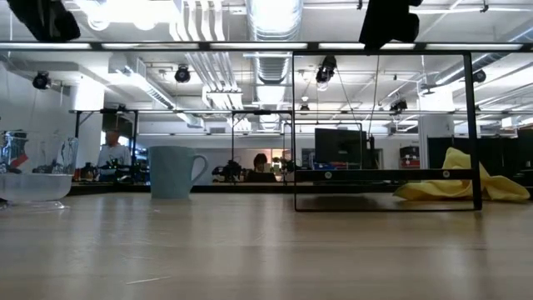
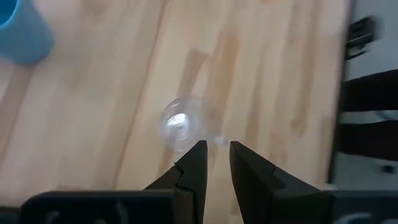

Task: Stack small to large cups/mugs on shelf
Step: Put the transparent mug on the shelf

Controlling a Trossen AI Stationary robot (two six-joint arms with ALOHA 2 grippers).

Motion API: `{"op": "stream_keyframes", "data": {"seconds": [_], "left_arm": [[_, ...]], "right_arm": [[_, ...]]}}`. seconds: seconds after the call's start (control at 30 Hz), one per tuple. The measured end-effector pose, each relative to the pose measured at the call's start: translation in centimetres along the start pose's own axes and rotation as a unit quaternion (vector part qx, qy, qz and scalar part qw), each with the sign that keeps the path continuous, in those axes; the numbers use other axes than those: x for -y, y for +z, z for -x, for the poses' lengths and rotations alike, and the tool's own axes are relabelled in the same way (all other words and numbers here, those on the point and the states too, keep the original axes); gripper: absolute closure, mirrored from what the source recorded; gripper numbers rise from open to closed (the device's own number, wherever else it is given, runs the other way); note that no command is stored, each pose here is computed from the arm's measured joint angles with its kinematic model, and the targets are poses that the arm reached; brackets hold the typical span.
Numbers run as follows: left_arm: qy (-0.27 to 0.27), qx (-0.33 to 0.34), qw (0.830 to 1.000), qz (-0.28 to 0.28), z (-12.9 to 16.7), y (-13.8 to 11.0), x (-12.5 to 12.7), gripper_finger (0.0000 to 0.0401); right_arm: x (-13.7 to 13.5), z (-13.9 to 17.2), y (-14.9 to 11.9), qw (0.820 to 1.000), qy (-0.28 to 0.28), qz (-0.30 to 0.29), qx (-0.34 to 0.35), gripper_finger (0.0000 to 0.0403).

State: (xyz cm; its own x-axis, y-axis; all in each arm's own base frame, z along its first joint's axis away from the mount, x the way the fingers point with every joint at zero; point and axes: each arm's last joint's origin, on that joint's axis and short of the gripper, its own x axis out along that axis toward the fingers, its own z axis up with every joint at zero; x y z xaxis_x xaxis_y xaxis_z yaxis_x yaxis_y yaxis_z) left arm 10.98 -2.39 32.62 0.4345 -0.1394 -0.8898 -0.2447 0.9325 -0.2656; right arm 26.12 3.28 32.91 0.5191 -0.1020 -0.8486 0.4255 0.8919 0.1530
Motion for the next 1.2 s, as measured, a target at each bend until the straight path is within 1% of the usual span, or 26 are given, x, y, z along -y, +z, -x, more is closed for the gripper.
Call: {"op": "stream_keyframes", "data": {"seconds": [0.13, 0.4, 0.57, 0.7, 0.83, 1.03, 1.1, 1.2], "left_arm": [[0.025, -0.043, 0.999, 0.013, -2.2, 0.5, 0.2, 0.0347], [0.071, -0.122, 0.990, 0.015, -5.8, 2.1, 0.9, 0.0347], [0.099, -0.171, 0.980, 0.016, -7.9, 2.8, 1.2, 0.0346], [0.119, -0.218, 0.968, 0.023, -9.5, 3.2, 1.2, 0.0333], [0.128, -0.253, 0.959, -0.001, -10.8, 3.5, 1.2, 0.0315], [0.162, -0.258, 0.952, -0.016, -11.8, 3.8, 1.1, 0.0309], [0.170, -0.248, 0.954, -0.018, -11.7, 3.8, 1.1, 0.0309], [0.168, -0.226, 0.959, -0.020, -11.4, 4.0, 1.1, 0.0308]], "right_arm": [[0.0, 0.0, 0.0, 1.000, 0.000, 0.000, 0.000, 0.0275], [0.0, -0.1, 0.0, 1.000, 0.000, 0.000, 0.000, 0.0280], [0.0, -0.1, 0.0, 1.000, 0.000, 0.001, -0.001, 0.0280], [0.0, -0.1, 0.0, 1.000, 0.000, 0.003, -0.001, 0.0282], [0.0, -0.1, 0.0, 1.000, -0.001, 0.004, -0.001, 0.0281], [0.0, -0.1, 0.0, 1.000, -0.001, 0.009, -0.001, 0.0282], [0.0, -0.1, -0.1, 1.000, -0.001, 0.010, -0.002, 0.0282], [0.0, -0.1, -0.1, 1.000, -0.001, 0.010, -0.002, 0.0281]]}}
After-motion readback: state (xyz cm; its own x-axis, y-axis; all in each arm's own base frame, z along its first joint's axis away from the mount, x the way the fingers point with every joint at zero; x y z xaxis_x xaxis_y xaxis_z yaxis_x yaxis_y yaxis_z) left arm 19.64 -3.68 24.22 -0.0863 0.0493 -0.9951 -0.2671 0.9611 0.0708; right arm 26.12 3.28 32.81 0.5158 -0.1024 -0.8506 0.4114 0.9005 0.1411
